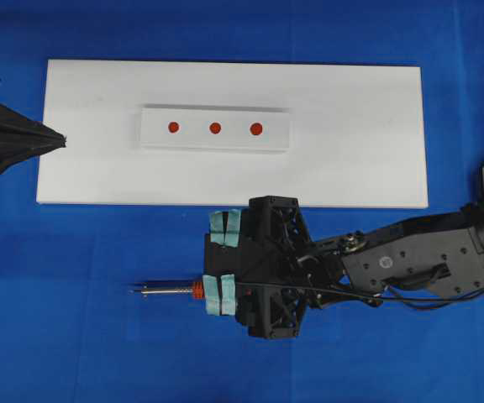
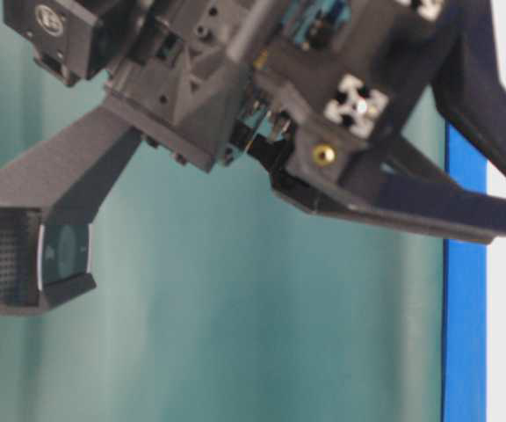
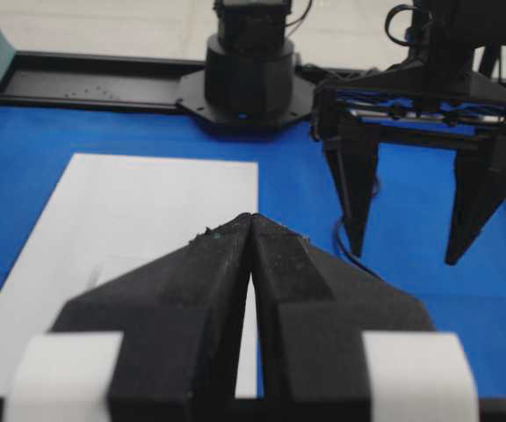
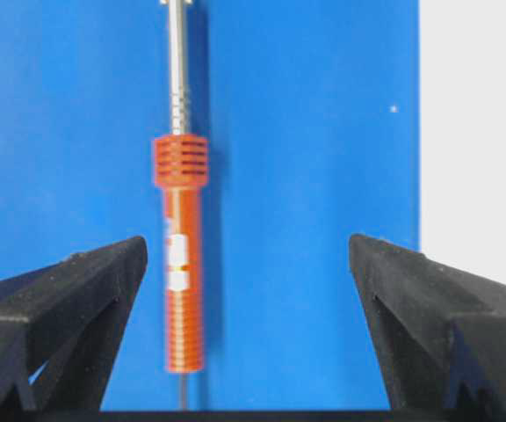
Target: Touch the tip of the soldering iron to the mark.
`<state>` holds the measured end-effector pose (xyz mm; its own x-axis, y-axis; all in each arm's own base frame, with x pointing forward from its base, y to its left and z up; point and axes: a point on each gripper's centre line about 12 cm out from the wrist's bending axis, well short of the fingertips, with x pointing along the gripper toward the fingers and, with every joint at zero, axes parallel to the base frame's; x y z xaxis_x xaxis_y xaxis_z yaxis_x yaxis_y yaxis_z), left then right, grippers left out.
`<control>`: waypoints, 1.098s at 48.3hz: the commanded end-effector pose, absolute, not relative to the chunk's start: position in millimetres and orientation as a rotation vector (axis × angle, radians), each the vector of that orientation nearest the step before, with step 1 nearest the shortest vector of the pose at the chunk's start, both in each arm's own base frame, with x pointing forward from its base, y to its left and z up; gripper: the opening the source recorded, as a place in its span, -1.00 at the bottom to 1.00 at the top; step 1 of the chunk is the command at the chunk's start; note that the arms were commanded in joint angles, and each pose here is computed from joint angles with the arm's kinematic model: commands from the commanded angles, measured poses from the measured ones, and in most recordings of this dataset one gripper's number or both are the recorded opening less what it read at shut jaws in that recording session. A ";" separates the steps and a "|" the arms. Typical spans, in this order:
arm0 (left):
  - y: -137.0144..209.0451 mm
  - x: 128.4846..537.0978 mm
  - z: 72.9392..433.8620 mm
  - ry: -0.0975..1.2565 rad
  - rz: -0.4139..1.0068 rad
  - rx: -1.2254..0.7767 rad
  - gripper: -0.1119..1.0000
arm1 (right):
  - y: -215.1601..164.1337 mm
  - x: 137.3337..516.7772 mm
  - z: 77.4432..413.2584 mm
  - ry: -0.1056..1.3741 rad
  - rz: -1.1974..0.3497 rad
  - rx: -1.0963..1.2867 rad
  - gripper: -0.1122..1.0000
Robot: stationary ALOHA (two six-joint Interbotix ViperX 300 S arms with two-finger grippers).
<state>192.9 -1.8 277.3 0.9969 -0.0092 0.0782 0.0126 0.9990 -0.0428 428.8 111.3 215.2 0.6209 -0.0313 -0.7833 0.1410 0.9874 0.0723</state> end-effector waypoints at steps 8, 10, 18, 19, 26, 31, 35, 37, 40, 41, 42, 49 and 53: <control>-2.1 194.2 280.7 -0.087 -0.013 -0.048 -0.80 | 59.0 434.9 235.0 0.844 -0.177 0.121 0.72; -2.1 194.2 280.7 -0.087 -0.013 -0.048 -0.80 | 47.5 434.9 235.3 0.845 -0.192 0.112 0.72; -2.1 194.2 280.7 -0.087 -0.013 -0.048 -0.80 | 1.9 434.2 235.8 0.838 -0.252 0.105 0.72; -2.1 194.1 280.1 -0.086 -0.013 -0.048 -0.80 | -1.9 434.1 236.1 0.834 -0.257 0.106 0.72; -2.1 193.9 280.4 -0.087 -0.013 -0.048 -0.80 | -15.2 431.1 237.6 0.813 -0.268 0.112 0.72; -2.1 194.2 280.2 -0.083 -0.013 -0.048 -0.80 | -14.5 422.6 240.5 0.808 -0.264 0.113 0.72; -2.1 194.3 279.7 -0.078 -0.013 -0.048 -0.80 | -14.6 410.1 249.9 0.786 -0.258 0.112 0.72; -2.2 194.3 279.3 -0.075 -0.013 -0.047 -0.80 | -14.5 402.3 256.8 0.767 -0.255 0.116 0.72; -2.1 194.3 278.9 -0.072 -0.013 -0.048 -0.80 | -14.9 390.7 265.8 0.735 -0.247 0.117 0.72; -2.1 194.3 278.9 -0.072 -0.013 -0.050 -0.80 | -14.8 386.3 269.3 0.723 -0.244 0.117 0.71; -2.1 194.3 278.9 -0.072 -0.013 -0.048 -0.80 | -15.3 381.9 272.8 0.710 -0.242 0.119 0.71; -2.1 194.3 278.9 -0.072 -0.013 -0.046 -0.80 | -17.1 346.8 287.4 0.644 -0.229 0.118 0.71; -2.1 194.1 279.2 -0.073 -0.013 -0.046 -0.80 | -18.3 325.9 291.6 0.611 -0.224 0.120 0.71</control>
